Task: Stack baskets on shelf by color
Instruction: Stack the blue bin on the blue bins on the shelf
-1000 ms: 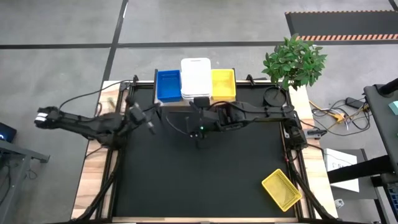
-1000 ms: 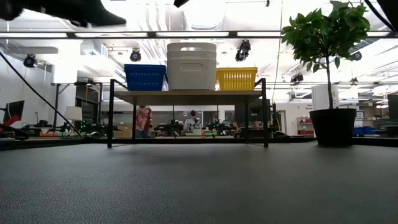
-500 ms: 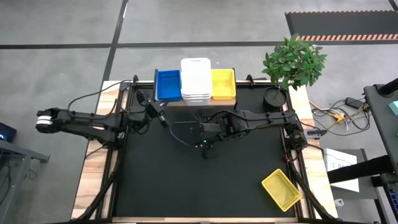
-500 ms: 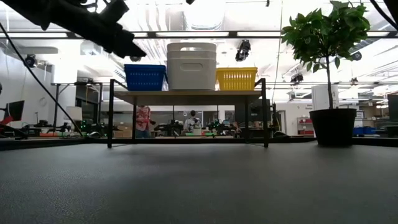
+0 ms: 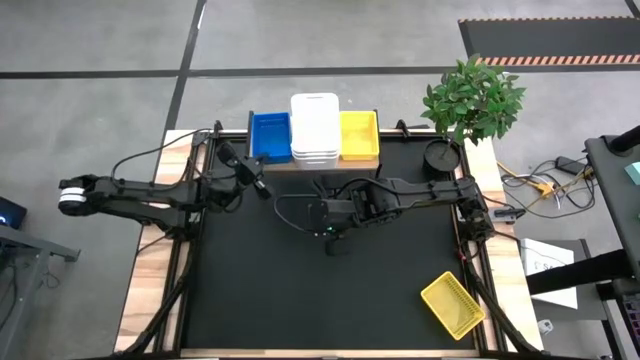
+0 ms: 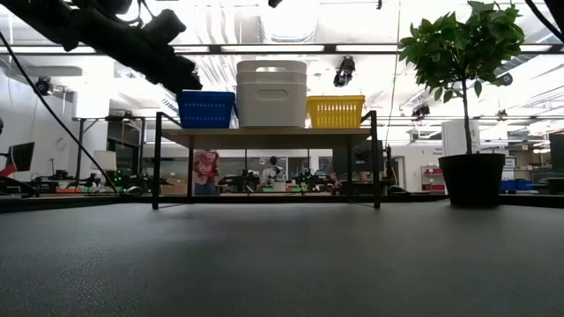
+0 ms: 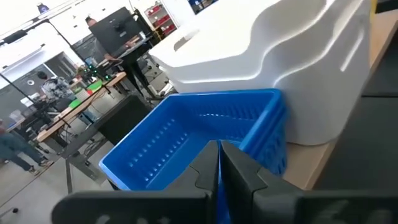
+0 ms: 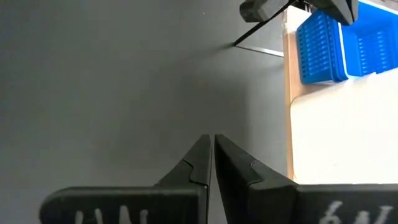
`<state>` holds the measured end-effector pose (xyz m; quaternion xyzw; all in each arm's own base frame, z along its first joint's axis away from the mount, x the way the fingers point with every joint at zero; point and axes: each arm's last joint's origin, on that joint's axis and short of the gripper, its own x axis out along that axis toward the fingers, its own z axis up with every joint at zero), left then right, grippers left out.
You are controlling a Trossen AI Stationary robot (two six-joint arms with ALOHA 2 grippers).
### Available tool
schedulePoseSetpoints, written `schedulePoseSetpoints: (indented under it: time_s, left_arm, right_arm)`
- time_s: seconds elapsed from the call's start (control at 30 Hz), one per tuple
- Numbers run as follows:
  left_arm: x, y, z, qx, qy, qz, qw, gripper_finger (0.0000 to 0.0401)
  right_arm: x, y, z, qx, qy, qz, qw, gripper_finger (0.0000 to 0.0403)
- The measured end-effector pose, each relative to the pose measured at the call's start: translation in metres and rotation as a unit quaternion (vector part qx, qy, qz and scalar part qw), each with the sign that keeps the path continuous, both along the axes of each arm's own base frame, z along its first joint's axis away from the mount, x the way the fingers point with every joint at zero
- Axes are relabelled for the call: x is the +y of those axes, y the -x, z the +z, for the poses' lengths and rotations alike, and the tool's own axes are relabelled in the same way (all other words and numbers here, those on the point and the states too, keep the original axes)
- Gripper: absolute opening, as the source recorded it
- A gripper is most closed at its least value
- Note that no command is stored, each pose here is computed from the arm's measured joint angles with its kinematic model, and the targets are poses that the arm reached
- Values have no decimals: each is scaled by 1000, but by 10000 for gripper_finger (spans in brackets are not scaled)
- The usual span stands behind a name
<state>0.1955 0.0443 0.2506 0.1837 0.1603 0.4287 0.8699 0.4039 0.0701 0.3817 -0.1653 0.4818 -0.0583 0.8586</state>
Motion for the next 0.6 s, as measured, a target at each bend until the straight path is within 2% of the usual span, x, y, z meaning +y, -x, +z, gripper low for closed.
schedulePoseSetpoints:
  time_s: [0.6]
  left_arm:
    - [-1,10,3,9,7,14,1000,0]
  right_arm:
    - [1,0,-1,-1,-3,-4,1000,13]
